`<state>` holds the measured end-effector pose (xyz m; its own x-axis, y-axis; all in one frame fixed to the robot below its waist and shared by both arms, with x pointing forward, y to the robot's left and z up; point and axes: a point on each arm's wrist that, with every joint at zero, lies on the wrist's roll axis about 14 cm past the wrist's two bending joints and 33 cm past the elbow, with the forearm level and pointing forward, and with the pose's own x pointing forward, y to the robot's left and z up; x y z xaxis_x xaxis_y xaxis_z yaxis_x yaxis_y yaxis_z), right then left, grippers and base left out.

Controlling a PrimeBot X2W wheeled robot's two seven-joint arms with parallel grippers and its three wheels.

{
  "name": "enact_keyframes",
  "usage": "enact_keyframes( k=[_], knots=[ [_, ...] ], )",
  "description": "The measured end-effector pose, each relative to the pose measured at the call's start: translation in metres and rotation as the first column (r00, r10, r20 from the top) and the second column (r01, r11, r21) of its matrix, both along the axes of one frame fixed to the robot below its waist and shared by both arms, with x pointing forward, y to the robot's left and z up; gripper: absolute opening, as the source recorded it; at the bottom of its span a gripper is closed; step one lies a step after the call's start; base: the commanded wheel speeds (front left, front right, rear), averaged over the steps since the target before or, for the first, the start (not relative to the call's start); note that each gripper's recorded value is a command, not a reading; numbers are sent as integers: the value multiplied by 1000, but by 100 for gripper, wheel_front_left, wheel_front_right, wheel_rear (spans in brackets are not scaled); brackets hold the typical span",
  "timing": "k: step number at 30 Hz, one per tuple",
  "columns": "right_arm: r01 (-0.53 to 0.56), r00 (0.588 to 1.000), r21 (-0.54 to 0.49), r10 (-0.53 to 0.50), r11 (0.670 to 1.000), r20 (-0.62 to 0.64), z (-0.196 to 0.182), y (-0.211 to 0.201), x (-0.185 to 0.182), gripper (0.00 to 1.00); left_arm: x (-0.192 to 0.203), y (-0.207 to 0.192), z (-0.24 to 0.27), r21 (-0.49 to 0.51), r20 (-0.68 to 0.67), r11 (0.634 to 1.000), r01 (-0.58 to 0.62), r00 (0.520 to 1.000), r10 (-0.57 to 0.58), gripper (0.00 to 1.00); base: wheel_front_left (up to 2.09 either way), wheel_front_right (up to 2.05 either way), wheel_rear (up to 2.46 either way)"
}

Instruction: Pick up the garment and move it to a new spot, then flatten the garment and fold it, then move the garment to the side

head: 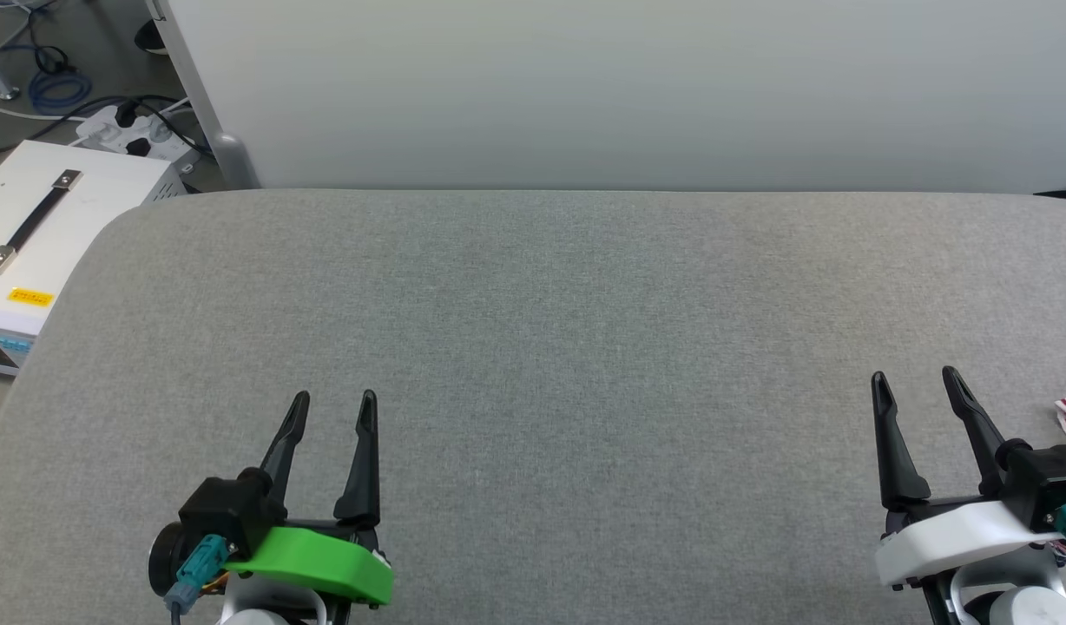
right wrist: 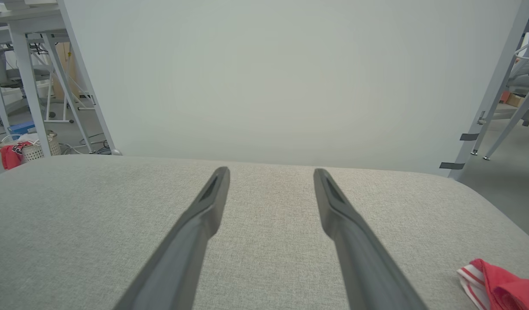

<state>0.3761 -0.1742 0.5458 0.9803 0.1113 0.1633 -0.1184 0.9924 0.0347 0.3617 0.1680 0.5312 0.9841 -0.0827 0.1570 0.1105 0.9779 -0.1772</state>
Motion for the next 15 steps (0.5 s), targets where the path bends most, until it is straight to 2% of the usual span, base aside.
enact_keyframes(
  k=[15],
  knots=[
    [-8, 1000, 16, 8, 1000, -12, -6, 6, -2, 100, 2, 3, 0, -5, 6, 1000, -14, 1000, 14, 100, 0, 0, 0]
  ],
)
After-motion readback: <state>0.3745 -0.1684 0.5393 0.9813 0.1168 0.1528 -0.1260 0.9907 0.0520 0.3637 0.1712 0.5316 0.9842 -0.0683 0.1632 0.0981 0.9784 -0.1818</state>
